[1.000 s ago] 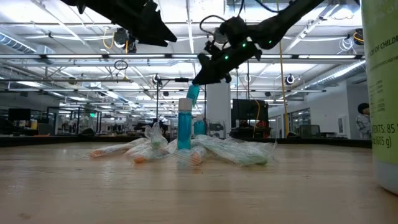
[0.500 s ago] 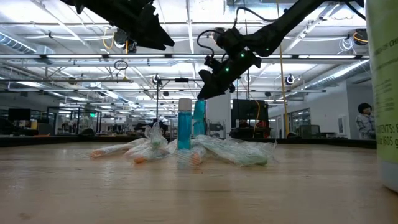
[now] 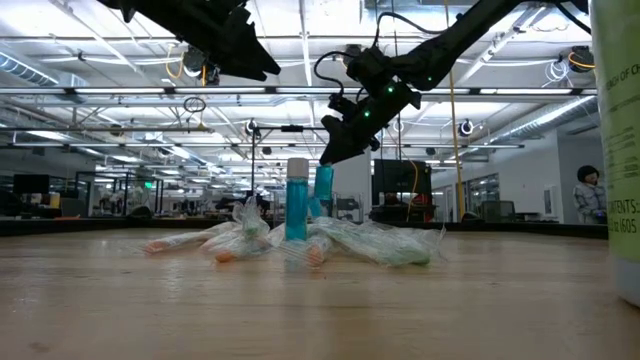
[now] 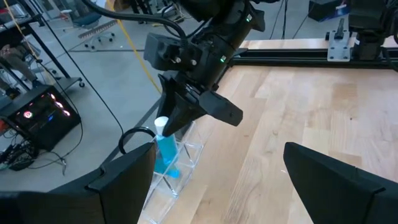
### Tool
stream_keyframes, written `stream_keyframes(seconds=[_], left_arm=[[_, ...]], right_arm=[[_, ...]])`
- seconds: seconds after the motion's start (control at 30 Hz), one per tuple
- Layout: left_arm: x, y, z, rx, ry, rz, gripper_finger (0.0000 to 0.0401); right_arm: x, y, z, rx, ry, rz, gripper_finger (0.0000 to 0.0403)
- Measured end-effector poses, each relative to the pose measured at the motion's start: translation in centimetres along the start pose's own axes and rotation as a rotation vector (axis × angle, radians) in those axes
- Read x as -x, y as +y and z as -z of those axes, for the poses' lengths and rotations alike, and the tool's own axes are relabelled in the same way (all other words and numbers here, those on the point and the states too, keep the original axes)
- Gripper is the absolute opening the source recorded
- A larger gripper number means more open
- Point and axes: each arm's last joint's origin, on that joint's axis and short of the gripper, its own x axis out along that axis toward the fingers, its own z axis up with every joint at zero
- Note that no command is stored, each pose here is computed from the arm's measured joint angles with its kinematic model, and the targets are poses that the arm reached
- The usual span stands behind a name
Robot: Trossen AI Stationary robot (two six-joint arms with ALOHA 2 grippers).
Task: Pick & Place toothbrushing station
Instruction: Put the blue mouthwash into the transparent organizer
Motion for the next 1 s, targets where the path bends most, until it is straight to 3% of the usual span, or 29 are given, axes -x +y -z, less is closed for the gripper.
stream_keyframes(seconds=[0.3, 1.0], left_arm=[[0.0, 0.0, 0.0, 0.0, 0.0, 0.0, 0.036], [0.0, 0.0, 0.0, 0.0, -0.001, 0.0, 0.0362]], right_arm=[[-1.3, 0.1, 1.4, -0.001, 0.051, -0.004, 0.0093], [-1.1, 0.1, 0.9, -0.003, 0.016, -0.002, 0.0166]])
